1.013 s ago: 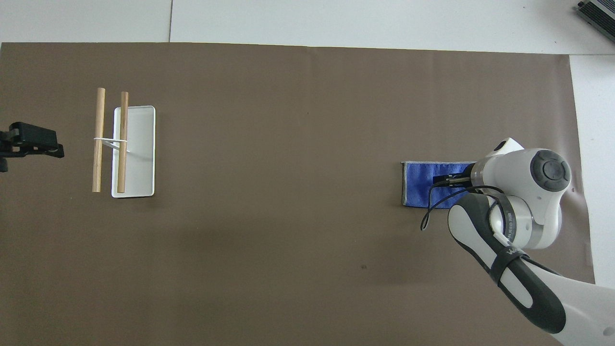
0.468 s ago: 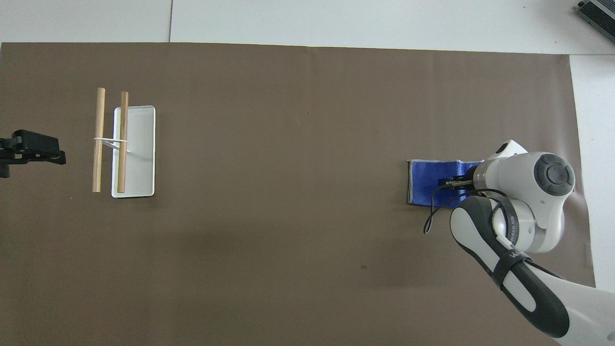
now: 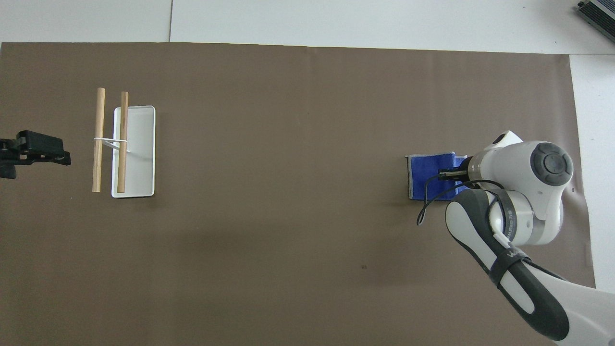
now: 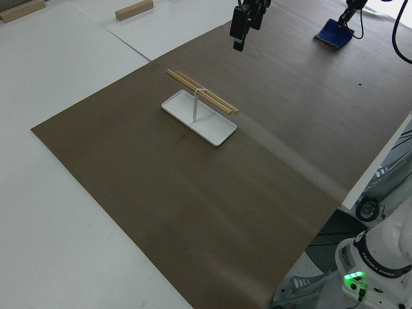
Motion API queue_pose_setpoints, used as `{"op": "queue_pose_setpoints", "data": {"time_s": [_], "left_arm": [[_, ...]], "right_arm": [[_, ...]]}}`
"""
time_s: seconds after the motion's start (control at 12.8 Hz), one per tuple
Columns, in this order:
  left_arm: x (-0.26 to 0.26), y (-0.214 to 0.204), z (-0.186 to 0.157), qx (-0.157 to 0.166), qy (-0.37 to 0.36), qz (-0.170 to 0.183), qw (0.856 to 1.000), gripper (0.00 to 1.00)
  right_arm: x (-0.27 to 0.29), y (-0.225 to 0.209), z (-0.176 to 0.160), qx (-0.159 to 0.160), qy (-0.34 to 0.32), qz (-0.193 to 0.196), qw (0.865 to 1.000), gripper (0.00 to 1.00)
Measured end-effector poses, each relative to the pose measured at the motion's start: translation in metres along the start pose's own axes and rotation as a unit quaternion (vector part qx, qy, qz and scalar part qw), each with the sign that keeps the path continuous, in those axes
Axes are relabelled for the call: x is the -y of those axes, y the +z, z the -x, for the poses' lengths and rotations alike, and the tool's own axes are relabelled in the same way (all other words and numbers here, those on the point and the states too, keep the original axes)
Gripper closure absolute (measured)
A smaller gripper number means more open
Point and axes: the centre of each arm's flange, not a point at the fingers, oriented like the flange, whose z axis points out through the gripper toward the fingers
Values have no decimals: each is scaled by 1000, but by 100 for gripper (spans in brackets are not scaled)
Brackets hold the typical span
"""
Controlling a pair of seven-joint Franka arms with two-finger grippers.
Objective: Right arm passes towel to left arm to hang
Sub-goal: 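Close the right gripper on the blue towel and lift it, then carry the towel toward the rack while the left gripper reaches toward it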
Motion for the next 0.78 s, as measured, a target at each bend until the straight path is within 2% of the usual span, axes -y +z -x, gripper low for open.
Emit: {"op": "queue_pose_setpoints", "data": {"time_s": [0.23,0.39,0.62,0.78], "left_arm": [[-2,3,1,3,-18,21,1000,0],[-5,5,-1,-5,-71,43,997,0],[-9,7,-5,-20,-193,74,978,0],[-16,5,-6,-25,-259,86,962,0]], "right_arm": [[30,-46,-33,-27,34,-58,997,96],[51,-74,-50,-51,61,-102,992,96],[97,-103,-64,-67,120,-165,977,96],[135,-115,-72,-77,174,-218,957,96]]}}
